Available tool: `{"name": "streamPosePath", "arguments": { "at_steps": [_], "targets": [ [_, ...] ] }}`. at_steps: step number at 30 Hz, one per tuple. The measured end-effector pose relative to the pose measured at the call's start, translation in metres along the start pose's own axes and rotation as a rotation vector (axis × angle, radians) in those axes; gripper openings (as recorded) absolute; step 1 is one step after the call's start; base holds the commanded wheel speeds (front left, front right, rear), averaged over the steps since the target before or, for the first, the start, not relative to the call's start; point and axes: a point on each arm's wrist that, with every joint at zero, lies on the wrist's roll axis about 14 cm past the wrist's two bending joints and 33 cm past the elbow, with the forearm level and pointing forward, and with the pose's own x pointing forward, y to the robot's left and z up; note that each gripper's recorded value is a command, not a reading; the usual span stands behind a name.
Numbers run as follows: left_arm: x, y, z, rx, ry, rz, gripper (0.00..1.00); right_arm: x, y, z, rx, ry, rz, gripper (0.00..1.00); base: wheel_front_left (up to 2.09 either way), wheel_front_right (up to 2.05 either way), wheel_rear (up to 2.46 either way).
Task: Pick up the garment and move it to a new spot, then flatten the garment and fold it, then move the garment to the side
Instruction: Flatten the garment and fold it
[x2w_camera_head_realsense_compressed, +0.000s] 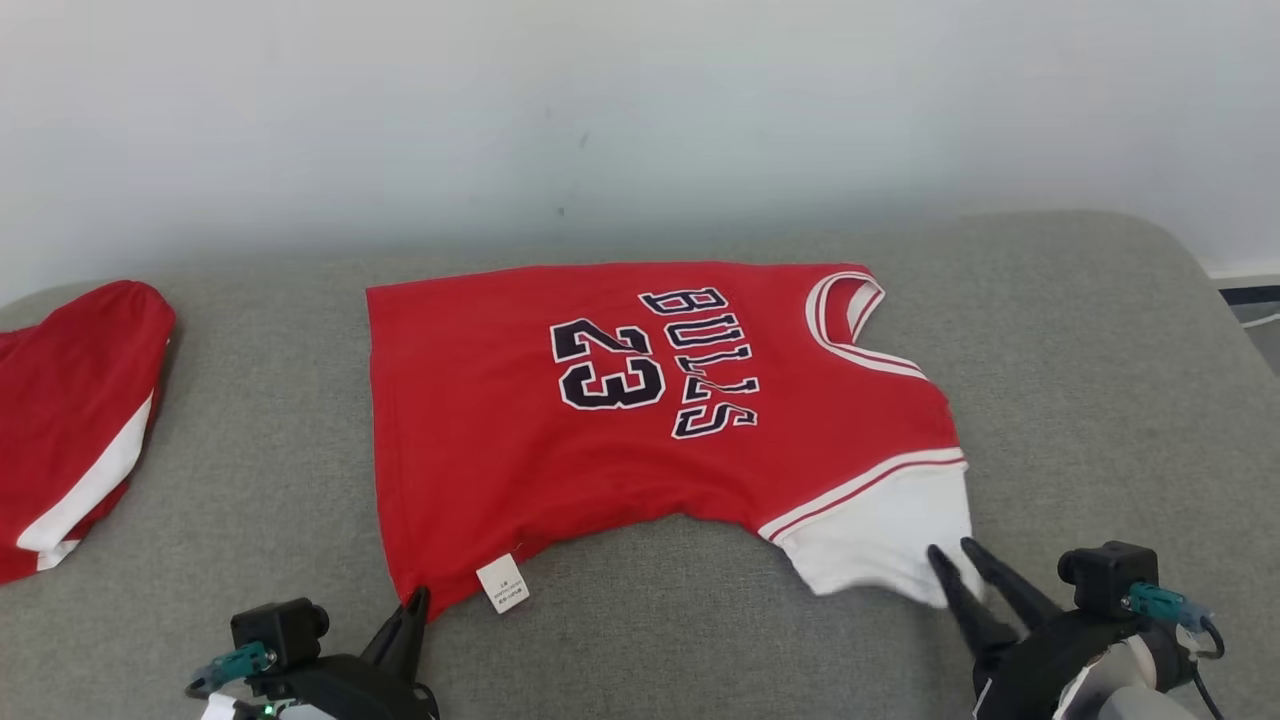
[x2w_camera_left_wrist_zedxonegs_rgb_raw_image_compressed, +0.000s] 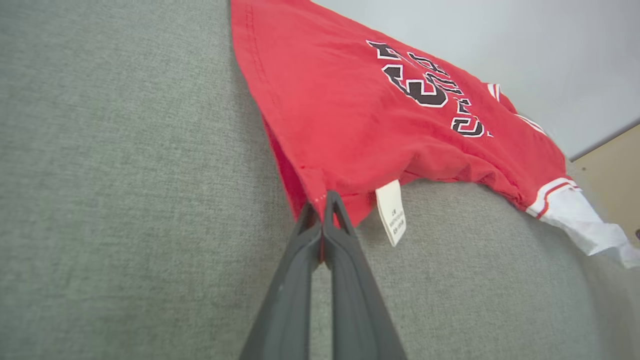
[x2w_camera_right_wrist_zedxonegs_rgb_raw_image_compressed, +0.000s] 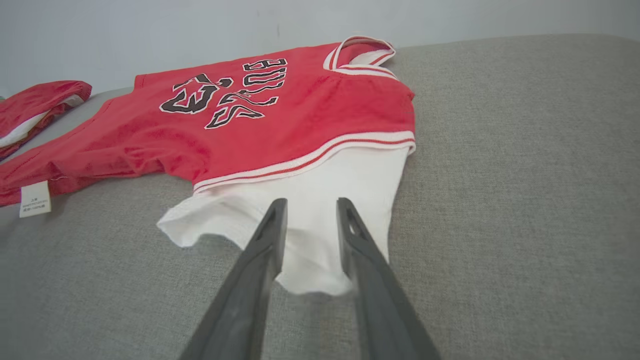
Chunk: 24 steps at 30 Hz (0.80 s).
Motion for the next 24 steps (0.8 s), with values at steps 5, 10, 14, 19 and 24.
{"name": "streamPosePath", "arguments": {
  "at_steps": [5, 10, 14, 19, 24],
  "targets": [
    [0.004, -0.007, 0.001, 0.002, -0.002, -0.015, 0.0, -0.002, -0.003, 0.013, 0.021, -0.037, -0.006, 1.0, 0.0, 0.0, 0.0],
    [0.007, -0.005, 0.005, -0.001, -0.009, -0.009, 0.0, -0.002, -0.014, 0.018, 0.029, -0.037, -0.042, 1.0, 0.0, 0.0, 0.0],
    [0.012, -0.008, 0.003, 0.056, 0.005, -0.019, 0.0, -0.007, -0.028, -0.008, 0.021, 0.061, -0.104, 1.0, 0.0, 0.0, 0.0],
    [0.012, 0.006, -0.006, 0.177, 0.046, -0.003, 0.0, -0.007, -0.018, -0.038, 0.031, 0.173, -0.091, 1.0, 0.0, 0.0, 0.0],
    [0.016, 0.013, -0.012, 0.273, 0.086, 0.001, 0.0, -0.006, -0.021, -0.049, 0.03, 0.229, -0.108, 1.0, 0.0, 0.0, 0.0]
  ]
}}
